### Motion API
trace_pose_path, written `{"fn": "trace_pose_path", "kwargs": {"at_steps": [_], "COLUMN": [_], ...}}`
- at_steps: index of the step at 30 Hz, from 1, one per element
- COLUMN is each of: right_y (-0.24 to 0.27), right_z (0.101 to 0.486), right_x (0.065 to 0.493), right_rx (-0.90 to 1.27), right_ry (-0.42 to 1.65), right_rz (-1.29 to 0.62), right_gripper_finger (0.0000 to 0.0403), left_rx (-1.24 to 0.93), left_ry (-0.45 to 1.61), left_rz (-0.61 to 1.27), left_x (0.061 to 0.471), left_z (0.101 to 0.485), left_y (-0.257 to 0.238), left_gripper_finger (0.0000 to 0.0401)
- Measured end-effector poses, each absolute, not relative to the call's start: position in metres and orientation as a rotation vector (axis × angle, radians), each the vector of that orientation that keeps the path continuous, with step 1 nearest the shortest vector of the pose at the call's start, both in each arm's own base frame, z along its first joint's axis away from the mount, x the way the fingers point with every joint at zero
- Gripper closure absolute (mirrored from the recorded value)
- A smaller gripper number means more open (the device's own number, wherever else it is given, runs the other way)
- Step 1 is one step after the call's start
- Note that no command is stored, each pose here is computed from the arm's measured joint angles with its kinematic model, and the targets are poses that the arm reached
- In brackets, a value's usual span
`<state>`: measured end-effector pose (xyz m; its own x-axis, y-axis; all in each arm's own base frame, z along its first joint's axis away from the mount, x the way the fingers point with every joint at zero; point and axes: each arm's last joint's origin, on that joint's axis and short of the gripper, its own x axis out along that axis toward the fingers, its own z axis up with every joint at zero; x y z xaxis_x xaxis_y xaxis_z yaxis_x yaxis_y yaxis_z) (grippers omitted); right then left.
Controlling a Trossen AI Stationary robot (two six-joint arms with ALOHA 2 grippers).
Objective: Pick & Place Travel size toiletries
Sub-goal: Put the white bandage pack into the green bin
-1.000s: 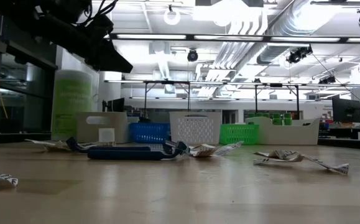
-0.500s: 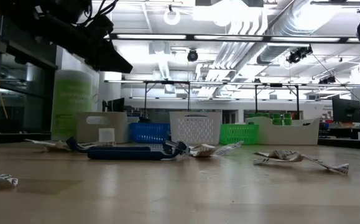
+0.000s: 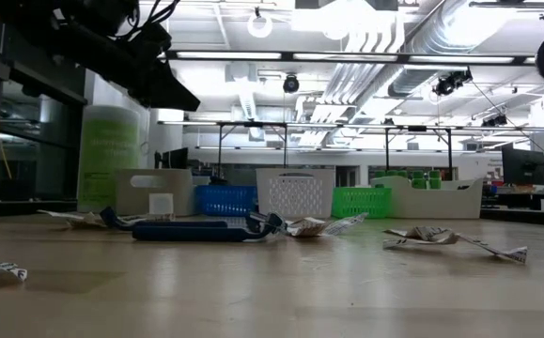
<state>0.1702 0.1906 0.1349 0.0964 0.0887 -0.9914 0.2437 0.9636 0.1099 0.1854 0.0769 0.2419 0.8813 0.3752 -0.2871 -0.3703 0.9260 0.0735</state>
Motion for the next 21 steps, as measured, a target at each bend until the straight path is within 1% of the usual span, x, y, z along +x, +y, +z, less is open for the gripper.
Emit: {"fn": "trace_pose_path", "kwargs": {"at_steps": [8, 15, 21], "right_y": [0.178, 0.153, 0.121], "right_z": [0.137, 0.154, 0.170], "right_x": [0.183, 0.207, 0.234], "right_rx": [0.344, 0.434, 0.379], "right_ry": [1.471, 1.387, 1.333], "right_rz": [-0.158, -0.249, -0.320], "right_gripper_finger": [0.0399, 0.0399, 0.0400], "left_rx": [0.017, 0.017, 0.022], "left_ry": [0.302, 0.302, 0.304], "left_rz": [0.388, 0.389, 0.389], "left_x": [0.185, 0.185, 0.185], "left_z": [0.242, 0.242, 0.242], "left_y": [0.077, 0.077, 0.077], "left_gripper_finger": [0.0217, 0.0217, 0.0217]}}
